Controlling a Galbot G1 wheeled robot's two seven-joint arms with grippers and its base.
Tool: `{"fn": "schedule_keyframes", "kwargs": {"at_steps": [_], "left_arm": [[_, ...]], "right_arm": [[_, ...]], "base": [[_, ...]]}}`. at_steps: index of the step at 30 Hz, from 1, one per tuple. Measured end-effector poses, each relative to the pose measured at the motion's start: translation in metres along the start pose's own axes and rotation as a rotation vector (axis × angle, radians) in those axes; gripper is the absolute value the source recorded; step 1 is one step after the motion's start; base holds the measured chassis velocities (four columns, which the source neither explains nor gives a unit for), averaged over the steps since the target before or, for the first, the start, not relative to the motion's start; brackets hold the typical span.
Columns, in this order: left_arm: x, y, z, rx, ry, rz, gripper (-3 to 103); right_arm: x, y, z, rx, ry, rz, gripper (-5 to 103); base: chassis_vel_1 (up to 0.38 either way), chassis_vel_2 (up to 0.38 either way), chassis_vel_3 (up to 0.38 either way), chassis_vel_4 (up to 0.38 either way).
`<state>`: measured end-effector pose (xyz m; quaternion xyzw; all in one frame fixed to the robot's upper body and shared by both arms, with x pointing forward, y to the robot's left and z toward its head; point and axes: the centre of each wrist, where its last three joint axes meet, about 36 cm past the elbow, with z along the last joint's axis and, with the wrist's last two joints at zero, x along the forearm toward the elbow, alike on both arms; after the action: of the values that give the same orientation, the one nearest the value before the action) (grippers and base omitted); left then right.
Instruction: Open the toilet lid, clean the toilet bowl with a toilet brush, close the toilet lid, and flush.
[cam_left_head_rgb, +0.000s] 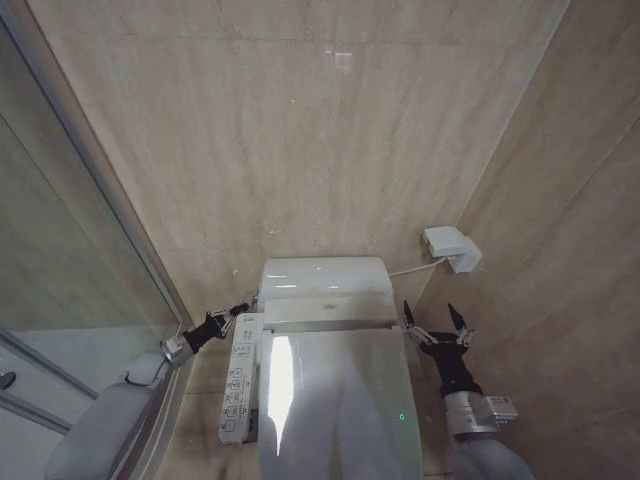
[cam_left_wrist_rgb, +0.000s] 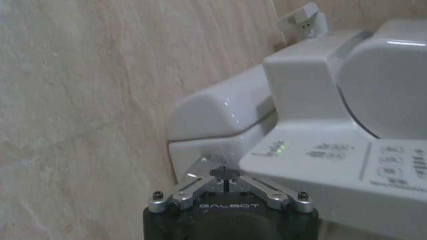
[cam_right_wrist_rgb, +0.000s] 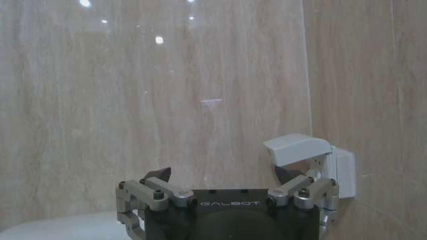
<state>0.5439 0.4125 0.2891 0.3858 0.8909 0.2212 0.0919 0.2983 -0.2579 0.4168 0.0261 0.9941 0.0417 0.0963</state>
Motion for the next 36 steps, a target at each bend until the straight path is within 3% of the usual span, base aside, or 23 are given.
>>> {"fn": "schedule_keyframes", "kwargs": {"at_steps": [10,21,36], "left_arm": [[0.007,0.003,0.008,0.003,0.026,0.001,0],[-0.018,-0.002,0.01,0.031,0.033,0.018,0],[-0.02,-0.001,0.012,0.036,0.039,0.011,0]], "right_arm": [[0.0,0.0,0.0,0.0,0.0,0.0,100],[0.0,0.0,0.0,0.0,0.0,0.0,100],[0.0,0.0,0.0,0.0,0.0,0.0,100]], "base": [[0.0,0.0,0.0,0.0],[0.0,0.0,0.0,0.0],[0.0,0.0,0.0,0.0]]}}
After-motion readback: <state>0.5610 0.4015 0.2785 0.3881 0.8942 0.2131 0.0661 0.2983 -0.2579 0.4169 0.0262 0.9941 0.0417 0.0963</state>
